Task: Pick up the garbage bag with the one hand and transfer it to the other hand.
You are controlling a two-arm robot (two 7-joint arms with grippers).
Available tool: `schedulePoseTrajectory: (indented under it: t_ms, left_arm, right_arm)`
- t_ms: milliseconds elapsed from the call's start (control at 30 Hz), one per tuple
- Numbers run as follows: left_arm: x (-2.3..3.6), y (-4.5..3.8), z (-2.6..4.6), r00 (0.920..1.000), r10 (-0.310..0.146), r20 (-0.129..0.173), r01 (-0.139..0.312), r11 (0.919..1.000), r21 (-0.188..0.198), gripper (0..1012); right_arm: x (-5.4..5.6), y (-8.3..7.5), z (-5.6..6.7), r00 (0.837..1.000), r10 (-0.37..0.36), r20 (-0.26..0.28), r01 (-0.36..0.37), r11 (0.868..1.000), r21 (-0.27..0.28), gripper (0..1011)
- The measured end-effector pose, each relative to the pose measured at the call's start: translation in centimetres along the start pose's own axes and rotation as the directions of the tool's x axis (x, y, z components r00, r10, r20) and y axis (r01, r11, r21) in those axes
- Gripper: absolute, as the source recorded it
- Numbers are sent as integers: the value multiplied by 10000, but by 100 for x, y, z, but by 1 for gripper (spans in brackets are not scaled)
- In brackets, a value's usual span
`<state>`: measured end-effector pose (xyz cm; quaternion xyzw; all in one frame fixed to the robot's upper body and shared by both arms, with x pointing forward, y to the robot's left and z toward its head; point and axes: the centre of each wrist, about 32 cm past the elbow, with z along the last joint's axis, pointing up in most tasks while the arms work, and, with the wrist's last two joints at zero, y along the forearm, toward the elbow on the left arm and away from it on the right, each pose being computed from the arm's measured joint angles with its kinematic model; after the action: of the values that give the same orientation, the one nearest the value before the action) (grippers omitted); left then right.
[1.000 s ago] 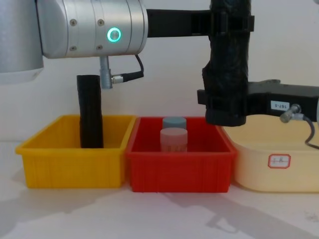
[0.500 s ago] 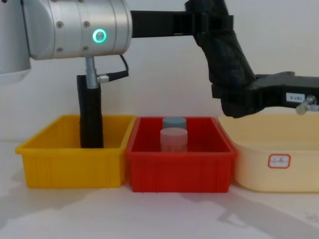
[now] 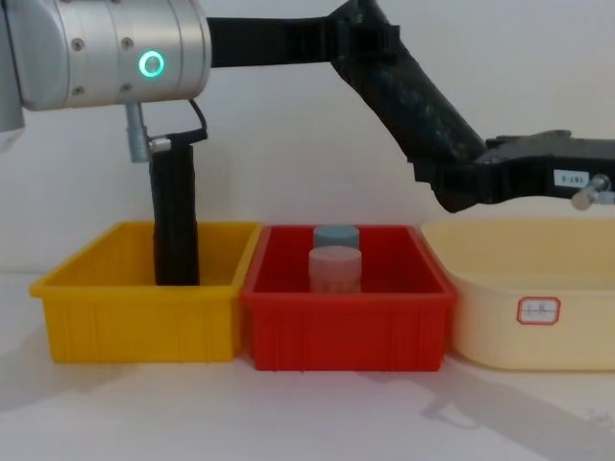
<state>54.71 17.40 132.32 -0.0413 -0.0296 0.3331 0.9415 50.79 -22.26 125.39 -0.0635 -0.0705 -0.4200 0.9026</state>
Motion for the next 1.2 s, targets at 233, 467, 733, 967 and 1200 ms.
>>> schedulePoseTrajectory:
  t_ms: [233, 467, 733, 967, 1200]
  left_arm:
    - [36, 20, 11, 9998, 179, -6, -179, 9998, -64, 758]
    - [50, 26, 12, 9997, 228, -29, -228, 9997, -82, 951]
    - [58, 30, 14, 9997, 247, -44, -248, 9997, -92, 1001]
    - [100, 63, 32, 9996, 227, -186, -231, 9996, -190, 1001]
    - [192, 145, 58, 9985, 356, -425, -367, 9991, -234, 1001]
  right_arm:
    - [-24, 31, -3, 9999, 68, -127, -66, 9999, 131, 516]
    - [-45, 63, -9, 9996, 168, -241, -158, 9991, 383, 516]
    - [-27, 88, -43, 9990, 160, -408, -140, 9988, 469, 516]
    - [63, 89, -79, 9982, -130, -588, 154, 9990, 420, 516]
    - [212, 76, -97, 9949, -723, -696, 747, 9967, 323, 516]
